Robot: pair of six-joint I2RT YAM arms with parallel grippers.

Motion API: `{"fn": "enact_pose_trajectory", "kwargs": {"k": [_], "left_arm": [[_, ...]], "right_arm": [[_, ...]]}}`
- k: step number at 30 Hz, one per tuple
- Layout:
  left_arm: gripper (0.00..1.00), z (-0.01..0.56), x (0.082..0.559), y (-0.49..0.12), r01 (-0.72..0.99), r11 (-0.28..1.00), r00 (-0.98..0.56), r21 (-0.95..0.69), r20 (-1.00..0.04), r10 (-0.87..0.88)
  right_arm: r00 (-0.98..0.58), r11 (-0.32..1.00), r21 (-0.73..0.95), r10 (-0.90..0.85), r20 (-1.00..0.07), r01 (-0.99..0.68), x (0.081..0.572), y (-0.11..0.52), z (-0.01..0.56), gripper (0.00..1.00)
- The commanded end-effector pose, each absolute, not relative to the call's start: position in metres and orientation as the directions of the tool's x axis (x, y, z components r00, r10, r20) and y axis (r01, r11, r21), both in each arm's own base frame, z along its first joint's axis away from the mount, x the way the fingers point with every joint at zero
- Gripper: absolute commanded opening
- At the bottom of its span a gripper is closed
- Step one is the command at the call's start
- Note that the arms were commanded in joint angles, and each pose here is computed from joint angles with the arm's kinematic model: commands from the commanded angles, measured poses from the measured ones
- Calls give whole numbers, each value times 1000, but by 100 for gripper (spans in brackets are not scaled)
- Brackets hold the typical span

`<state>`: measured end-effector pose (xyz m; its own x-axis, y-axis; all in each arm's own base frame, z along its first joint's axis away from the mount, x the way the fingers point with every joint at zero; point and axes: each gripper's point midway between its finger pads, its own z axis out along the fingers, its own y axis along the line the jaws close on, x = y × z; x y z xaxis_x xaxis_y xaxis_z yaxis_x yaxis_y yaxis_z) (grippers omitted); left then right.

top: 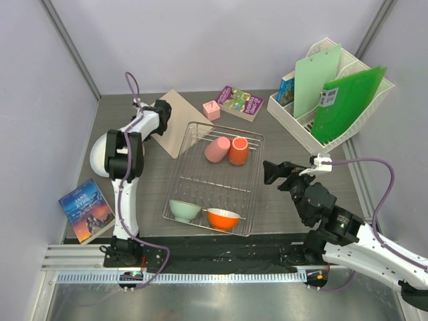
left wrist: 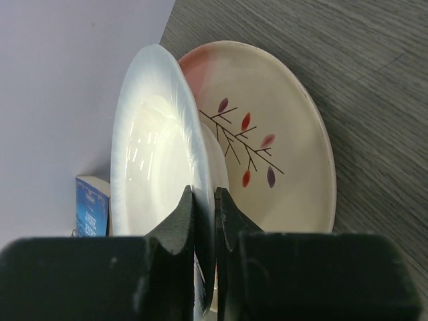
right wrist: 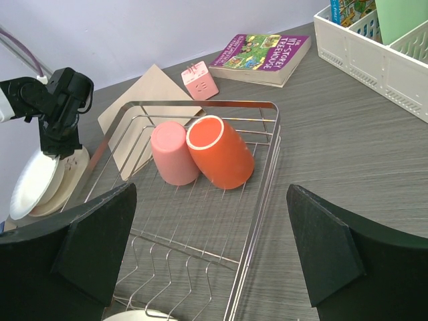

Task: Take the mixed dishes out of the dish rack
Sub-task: Place the plate at the center of the board.

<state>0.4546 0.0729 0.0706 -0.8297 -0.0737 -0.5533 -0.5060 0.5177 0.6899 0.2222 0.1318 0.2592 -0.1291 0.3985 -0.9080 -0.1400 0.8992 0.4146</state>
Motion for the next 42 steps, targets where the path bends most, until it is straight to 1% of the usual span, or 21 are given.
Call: {"fn": "enact_pose_trajectory", "kwargs": {"k": [1,6,10,12,13,15,16,17,18,21,22,24,25,28,31,34,37,38,40,41,42], "left_arm": [[0,80,471,77,-563,493,-787,664,-612,-75],[0,71,475,73,-552,519,-793,653,-603,-85],[20,67,473,69,-553,542,-791,632,-603,-105],[23,65,471,68,-549,551,-795,628,-597,-112],[27,66,471,68,-558,552,-788,620,-605,-117],[32,66,470,66,-556,561,-789,613,-602,-122],[40,68,470,66,-561,562,-784,608,-608,-125],[44,70,470,65,-566,563,-779,602,-613,-128],[51,70,469,65,-565,569,-779,597,-613,-132],[63,79,471,64,-578,574,-766,580,-628,-137],[71,81,470,63,-579,575,-765,579,-629,-137],[79,94,474,63,-599,575,-744,557,-653,-142],[85,100,473,62,-601,573,-742,557,-656,-141],[95,131,478,63,-641,573,-695,511,-703,-151],[100,174,482,61,-699,580,-608,419,-774,-175],[100,220,483,51,-730,607,-516,316,-836,-185],[100,265,479,23,-711,679,-423,180,-881,-210],[99,259,480,-2,-652,746,-441,136,-868,-228],[97,288,478,-33,-571,821,-361,-27,-890,-281],[96,272,473,-70,-457,887,-422,-63,-863,-278],[95,287,478,-92,-392,909,-365,-142,-883,-296]], "right_arm": [[-105,893,435,424,-900,-120,226,130,265,100],[-108,896,429,418,-902,-117,226,130,263,99],[-107,895,431,420,-901,-113,226,130,263,100],[-109,897,428,417,-902,-111,227,130,262,100],[-110,896,429,418,-902,-112,227,131,262,100],[-114,896,429,418,-901,-111,227,132,260,100],[-116,896,429,417,-901,-115,227,133,260,100],[-116,895,431,419,-901,-115,227,133,260,100],[-117,895,431,419,-900,-113,227,132,259,100],[-117,893,435,422,-899,-117,226,132,259,100],[-117,894,434,421,-899,-116,226,132,259,100],[-116,891,439,427,-897,-117,226,132,259,100],[-116,891,440,427,-897,-117,226,131,259,100],[-113,887,446,435,-894,-118,225,131,260,100],[-115,887,447,435,-893,-119,226,132,261,100],[-118,888,444,431,-895,-119,227,134,261,100],[-119,889,443,430,-895,-120,228,136,260,100],[-118,888,444,431,-895,-122,228,136,261,100],[-116,892,435,423,-899,-121,229,137,262,100],[-114,893,433,421,-900,-121,230,138,263,99],[-115,897,426,414,-903,-119,230,138,263,100]]}}
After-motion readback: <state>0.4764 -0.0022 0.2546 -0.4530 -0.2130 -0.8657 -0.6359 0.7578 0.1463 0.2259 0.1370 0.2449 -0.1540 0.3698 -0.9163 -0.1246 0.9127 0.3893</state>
